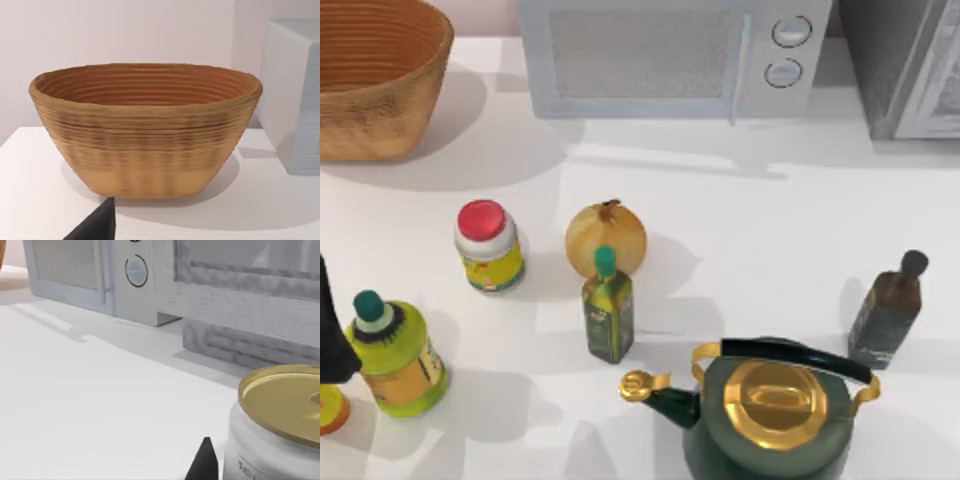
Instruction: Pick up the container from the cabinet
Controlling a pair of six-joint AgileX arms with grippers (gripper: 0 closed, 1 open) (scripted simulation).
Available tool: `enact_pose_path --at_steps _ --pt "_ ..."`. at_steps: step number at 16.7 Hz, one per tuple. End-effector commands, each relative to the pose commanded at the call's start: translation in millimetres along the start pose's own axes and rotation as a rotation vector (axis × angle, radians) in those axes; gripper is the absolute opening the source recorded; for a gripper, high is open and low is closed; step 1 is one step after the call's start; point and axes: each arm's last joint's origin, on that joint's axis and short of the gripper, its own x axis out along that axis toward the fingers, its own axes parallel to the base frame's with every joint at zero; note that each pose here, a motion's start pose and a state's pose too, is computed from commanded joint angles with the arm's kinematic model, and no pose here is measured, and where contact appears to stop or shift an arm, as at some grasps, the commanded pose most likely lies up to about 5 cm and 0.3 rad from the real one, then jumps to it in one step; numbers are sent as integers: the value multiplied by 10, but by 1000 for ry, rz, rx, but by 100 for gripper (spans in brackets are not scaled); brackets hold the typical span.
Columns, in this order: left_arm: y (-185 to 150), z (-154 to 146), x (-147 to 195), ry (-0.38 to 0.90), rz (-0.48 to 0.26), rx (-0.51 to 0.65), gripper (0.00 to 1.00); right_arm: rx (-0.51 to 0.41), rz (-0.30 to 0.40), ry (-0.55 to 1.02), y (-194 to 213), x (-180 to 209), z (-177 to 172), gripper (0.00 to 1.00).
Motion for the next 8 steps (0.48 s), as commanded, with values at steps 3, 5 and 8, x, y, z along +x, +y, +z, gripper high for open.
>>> enact_pose_path --at_steps 3,5,8 --pt "0 0 0 0 0 0 100 0 0 0 0 0 0 23" --pt "0 0 0 0 0 0 100 0 0 0 0 0 0 38" --pt "0 0 0 0 0 0 100 0 0 0 0 0 0 60"
